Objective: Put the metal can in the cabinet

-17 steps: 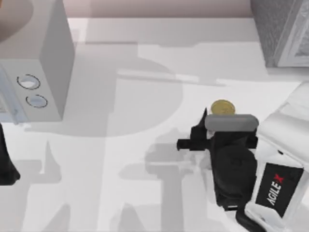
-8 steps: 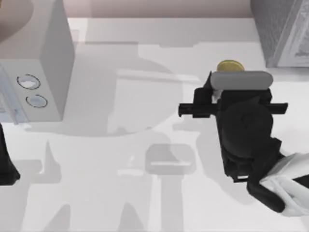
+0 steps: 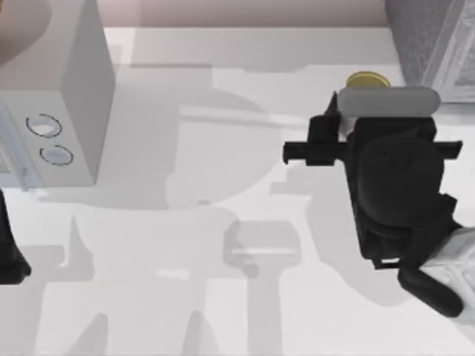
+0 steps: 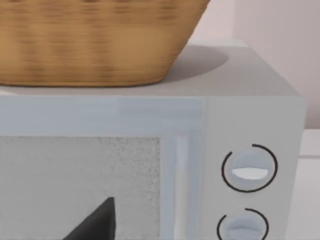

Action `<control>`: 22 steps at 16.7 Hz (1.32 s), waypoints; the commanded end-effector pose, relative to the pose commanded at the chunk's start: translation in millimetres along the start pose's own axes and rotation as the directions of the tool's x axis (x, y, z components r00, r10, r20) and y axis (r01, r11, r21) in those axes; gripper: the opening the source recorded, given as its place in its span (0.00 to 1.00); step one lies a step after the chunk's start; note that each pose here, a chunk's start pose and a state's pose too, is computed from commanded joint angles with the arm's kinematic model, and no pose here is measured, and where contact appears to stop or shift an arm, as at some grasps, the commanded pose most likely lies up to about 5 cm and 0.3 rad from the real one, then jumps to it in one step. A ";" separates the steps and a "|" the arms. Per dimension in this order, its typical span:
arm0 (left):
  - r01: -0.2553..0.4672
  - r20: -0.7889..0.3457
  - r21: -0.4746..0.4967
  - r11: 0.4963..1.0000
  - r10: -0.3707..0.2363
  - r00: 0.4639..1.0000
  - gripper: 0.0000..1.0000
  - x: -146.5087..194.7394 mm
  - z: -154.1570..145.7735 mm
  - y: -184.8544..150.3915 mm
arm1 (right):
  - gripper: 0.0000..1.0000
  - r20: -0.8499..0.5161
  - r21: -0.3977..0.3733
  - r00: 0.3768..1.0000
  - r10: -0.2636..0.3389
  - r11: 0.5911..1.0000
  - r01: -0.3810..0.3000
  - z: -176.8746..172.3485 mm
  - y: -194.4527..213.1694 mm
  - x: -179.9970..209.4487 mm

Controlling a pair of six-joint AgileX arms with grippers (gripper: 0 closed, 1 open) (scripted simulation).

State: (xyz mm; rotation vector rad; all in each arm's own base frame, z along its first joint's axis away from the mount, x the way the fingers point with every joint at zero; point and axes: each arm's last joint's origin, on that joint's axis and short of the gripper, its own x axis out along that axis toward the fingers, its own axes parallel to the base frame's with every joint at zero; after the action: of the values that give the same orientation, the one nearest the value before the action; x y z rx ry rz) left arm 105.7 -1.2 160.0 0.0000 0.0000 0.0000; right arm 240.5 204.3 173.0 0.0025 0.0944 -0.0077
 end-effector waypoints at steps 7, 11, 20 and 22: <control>0.000 0.000 0.000 1.000 0.000 1.000 1.00 0.0 0.0 0.0 | 0.00 0.014 0.022 1.000 0.002 1.000 -0.002 21.1 -29.4 -4.6; 0.000 0.000 0.000 1.000 0.000 1.000 1.00 0.0 0.0 0.0 | 0.00 0.031 0.035 1.000 -0.005 0.999 0.004 44.1 -80.3 -22.3; 0.000 0.000 0.000 1.000 0.000 1.000 1.00 0.0 0.0 0.0 | 0.00 0.075 0.028 0.997 -0.010 1.000 0.008 27.0 -182.4 -102.7; 0.000 0.000 0.000 1.000 0.000 1.000 1.00 0.0 0.0 0.0 | 0.00 0.085 0.021 0.996 -0.007 1.000 0.005 12.4 -192.8 -116.0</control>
State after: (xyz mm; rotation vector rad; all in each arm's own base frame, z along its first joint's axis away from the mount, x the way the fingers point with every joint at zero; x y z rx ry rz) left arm 105.7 -1.2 160.0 0.0000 0.0000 0.0000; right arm 124.7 12.3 195.9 0.0228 0.0089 -0.0146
